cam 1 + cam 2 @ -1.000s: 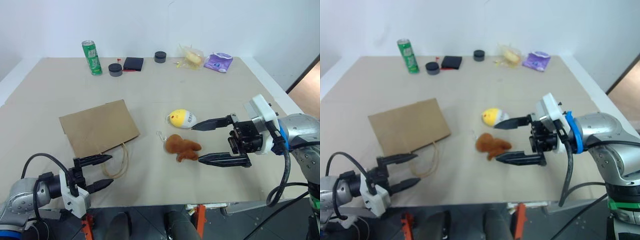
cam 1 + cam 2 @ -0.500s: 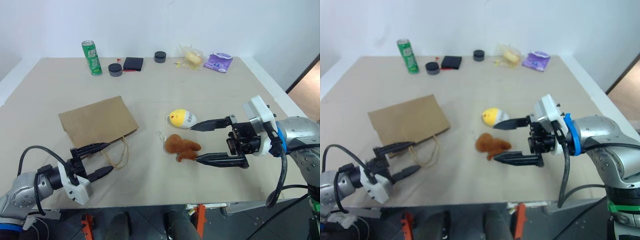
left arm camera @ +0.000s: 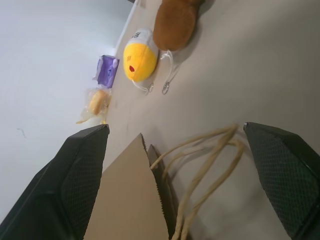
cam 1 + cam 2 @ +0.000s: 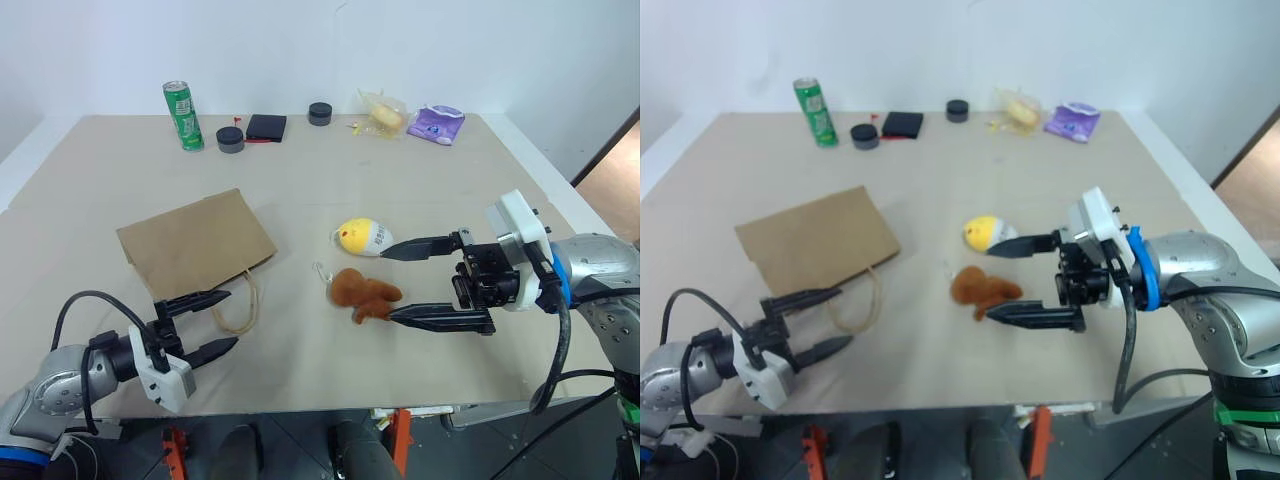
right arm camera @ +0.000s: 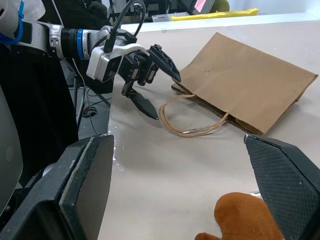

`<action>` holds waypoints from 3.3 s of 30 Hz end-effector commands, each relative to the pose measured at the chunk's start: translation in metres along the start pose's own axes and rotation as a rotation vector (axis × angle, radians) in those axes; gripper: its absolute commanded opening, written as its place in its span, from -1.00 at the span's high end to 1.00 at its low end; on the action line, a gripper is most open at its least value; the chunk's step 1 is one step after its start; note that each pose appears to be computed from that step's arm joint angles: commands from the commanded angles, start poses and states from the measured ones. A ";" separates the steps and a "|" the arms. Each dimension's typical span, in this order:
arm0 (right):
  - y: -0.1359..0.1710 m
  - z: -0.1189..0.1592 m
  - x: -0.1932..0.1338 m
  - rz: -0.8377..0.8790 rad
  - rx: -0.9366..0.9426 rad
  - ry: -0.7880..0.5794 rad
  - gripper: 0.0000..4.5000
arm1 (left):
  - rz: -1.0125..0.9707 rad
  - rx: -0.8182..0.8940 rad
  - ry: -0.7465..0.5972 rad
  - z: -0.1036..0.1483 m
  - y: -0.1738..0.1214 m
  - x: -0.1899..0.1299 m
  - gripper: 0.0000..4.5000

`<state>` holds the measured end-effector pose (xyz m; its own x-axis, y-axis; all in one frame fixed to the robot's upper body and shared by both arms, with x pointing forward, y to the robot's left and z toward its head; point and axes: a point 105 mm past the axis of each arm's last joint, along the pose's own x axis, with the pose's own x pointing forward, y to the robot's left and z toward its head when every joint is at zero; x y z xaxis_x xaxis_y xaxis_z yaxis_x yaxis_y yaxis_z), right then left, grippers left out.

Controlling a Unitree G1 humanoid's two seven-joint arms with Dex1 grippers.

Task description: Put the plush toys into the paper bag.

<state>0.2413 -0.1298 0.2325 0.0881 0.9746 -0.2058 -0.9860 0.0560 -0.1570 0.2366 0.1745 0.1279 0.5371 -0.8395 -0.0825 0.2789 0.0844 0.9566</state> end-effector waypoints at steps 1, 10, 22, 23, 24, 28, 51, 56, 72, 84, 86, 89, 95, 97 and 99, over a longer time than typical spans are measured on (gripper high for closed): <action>0.004 0.007 0.002 0.015 -0.033 -0.008 -1.00 | 0.007 0.048 0.006 -0.001 0.010 -0.001 -0.98; 0.003 0.007 0.002 0.009 -0.032 -0.011 -1.00 | 0.015 0.067 0.037 -0.011 0.014 -0.002 -0.98; 0.003 0.008 0.003 0.001 -0.029 -0.017 -1.00 | 0.045 0.042 0.050 -0.019 0.017 0.009 -0.02; 0.003 0.008 0.003 0.001 -0.029 -0.017 -1.00 | 0.042 0.038 0.051 -0.019 0.016 0.009 0.19; 0.003 0.008 0.003 0.000 -0.029 -0.017 -1.00 | 0.040 0.035 0.053 -0.020 0.016 0.009 0.44; 0.002 0.009 0.004 -0.003 -0.029 -0.018 -1.00 | 0.029 0.020 0.060 -0.022 0.012 0.011 0.99; -0.067 -0.065 0.132 -0.365 0.257 -0.273 0.95 | 0.445 -0.220 -0.109 0.030 0.089 0.032 1.00; -0.073 -0.065 0.170 -0.340 0.301 -0.310 0.95 | 0.471 -0.231 -0.109 0.035 0.091 0.032 1.00; -0.068 -0.116 0.231 -0.392 0.334 0.035 0.95 | 0.722 -0.201 -0.049 0.034 0.130 0.012 1.00; -0.071 -0.123 0.230 -0.425 0.399 0.110 0.95 | 0.872 -0.125 -0.047 0.047 0.169 -0.001 1.00; -0.071 -0.124 0.230 -0.424 0.401 0.115 0.95 | 0.891 -0.113 -0.055 0.050 0.175 -0.002 1.00; -0.071 -0.123 0.229 -0.423 0.404 0.114 0.95 | 0.909 -0.108 -0.070 0.054 0.182 -0.001 1.00; -0.072 -0.122 0.228 -0.422 0.394 0.110 0.95 | 0.899 -0.128 -0.043 0.047 0.174 0.001 1.00; -0.074 -0.114 0.227 -0.415 0.355 0.075 0.95 | 0.867 -0.158 -0.030 0.042 0.164 0.005 1.00; -0.074 -0.099 0.227 -0.394 0.306 0.006 0.95 | 0.813 -0.189 -0.010 0.036 0.149 0.010 1.00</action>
<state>0.3489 0.0685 0.0967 0.4646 0.8558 -0.2275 -0.8658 0.4929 0.0858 0.2590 0.1631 0.2846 0.6329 -0.4585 0.6239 -0.0722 0.7674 0.6371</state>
